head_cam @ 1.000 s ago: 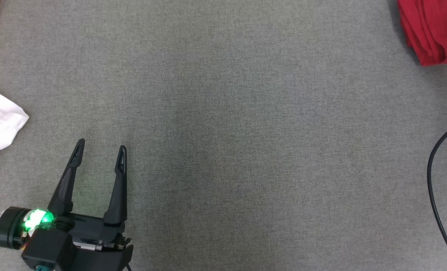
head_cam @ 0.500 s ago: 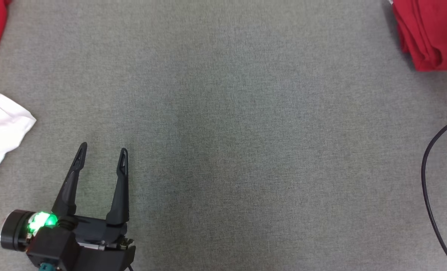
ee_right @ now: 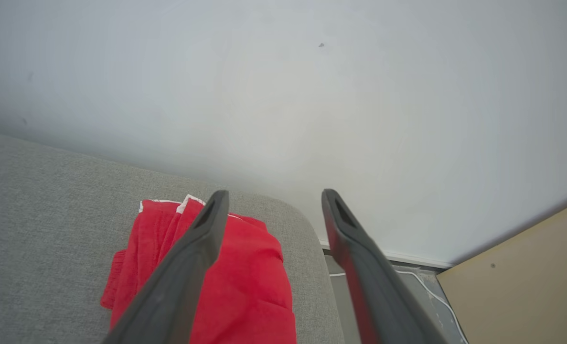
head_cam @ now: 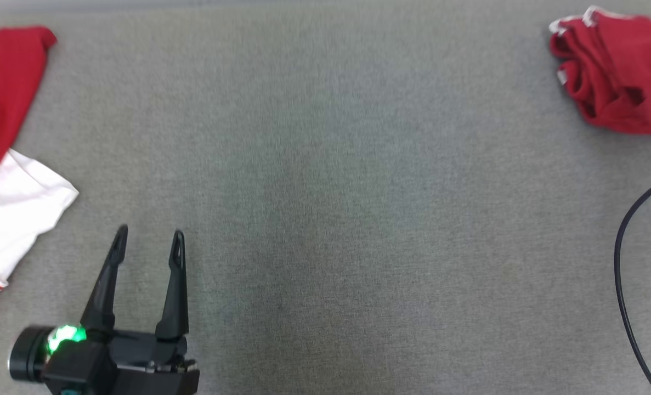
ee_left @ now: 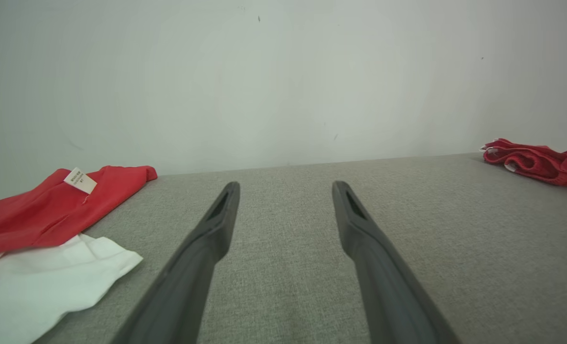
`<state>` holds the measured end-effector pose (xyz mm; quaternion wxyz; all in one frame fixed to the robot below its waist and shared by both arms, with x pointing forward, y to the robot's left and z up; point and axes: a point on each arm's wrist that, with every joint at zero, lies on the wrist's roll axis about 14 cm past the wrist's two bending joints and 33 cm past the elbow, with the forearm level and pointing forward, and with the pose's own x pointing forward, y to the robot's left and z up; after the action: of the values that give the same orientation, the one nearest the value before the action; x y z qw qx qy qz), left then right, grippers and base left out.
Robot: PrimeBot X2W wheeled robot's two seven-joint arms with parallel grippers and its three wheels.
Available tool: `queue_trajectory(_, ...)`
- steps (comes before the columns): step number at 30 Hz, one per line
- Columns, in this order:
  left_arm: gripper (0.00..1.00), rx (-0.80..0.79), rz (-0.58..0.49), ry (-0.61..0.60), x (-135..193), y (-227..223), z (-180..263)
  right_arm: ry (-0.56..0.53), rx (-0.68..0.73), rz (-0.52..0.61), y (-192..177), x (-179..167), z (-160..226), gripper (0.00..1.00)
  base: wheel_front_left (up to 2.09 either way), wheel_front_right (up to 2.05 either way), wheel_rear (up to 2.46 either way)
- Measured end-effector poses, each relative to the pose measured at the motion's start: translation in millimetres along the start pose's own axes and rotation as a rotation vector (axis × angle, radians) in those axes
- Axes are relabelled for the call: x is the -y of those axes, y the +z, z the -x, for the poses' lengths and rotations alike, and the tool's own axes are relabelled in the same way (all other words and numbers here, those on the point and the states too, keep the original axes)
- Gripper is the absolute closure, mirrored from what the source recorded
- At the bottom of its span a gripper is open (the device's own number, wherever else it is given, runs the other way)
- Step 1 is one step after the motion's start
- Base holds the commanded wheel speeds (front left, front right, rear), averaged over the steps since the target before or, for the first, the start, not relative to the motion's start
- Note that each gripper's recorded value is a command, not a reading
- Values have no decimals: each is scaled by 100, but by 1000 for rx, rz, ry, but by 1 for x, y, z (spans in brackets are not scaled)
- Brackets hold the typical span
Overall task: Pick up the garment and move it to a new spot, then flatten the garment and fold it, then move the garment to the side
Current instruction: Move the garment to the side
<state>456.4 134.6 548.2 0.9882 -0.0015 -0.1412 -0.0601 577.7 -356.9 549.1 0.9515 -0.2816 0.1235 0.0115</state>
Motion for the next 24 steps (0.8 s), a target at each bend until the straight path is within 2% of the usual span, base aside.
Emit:
queue_trajectory(3,0,1,11,16,-2,6,7,4,84,-104,24,-5,7,0,0,0,0)
queue_trajectory(5,0,7,12,36,-5,14,13,29,205,-191,63,-13,15,0,0,0,0)
queue_trajectory(11,0,14,20,62,-9,26,27,77,354,-314,98,-34,44,0,0,0,0)
queue_trajectory(19,0,36,32,74,-8,44,46,91,458,-441,99,-62,92,0,0,0,0)
queue_trajectory(24,0,56,33,81,-9,56,55,95,526,-476,103,-83,123,0,0,0,0)
